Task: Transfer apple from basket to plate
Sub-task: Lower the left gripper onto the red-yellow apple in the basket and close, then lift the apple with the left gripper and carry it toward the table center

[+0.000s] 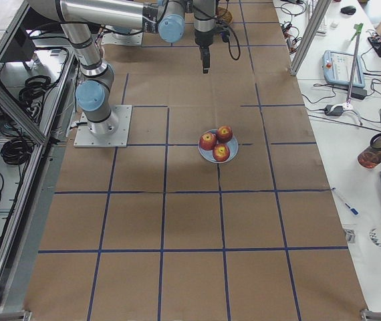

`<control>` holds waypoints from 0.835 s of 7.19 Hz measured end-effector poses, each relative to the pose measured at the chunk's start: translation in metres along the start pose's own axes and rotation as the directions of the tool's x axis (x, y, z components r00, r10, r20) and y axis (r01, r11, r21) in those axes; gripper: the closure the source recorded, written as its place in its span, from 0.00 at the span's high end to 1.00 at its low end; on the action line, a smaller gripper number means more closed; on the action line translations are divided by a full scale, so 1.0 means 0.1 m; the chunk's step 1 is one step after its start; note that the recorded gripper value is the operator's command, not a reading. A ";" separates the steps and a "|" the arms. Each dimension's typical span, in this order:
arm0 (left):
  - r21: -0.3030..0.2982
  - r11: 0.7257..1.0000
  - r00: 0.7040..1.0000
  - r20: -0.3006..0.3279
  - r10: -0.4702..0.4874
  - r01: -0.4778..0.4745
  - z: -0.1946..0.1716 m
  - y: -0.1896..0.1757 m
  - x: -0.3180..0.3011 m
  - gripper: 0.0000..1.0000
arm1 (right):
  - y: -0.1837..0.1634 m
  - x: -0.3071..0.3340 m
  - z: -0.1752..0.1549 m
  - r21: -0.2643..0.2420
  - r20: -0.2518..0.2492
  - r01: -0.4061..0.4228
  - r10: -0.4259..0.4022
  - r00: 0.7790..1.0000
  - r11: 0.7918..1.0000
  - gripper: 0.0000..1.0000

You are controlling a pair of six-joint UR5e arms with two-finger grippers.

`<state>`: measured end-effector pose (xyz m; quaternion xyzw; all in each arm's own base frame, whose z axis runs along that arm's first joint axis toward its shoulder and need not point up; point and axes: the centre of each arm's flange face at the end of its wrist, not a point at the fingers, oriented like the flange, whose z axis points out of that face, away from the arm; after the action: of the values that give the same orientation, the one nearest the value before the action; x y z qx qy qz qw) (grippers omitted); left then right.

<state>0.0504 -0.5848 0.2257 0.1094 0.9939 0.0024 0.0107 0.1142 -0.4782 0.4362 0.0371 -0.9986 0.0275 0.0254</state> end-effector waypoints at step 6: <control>-0.050 0.999 1.000 -0.025 -0.018 0.016 0.34 0.05 -0.09 0.52 | 0.02 0.00 0.06 -0.012 0.001 0.000 0.000 1.000 1.000 1.00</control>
<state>0.0614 -0.5816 0.1922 0.1007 0.9945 0.0285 0.0008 0.1142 -0.4765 0.4303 0.0372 -0.9988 0.0217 0.0249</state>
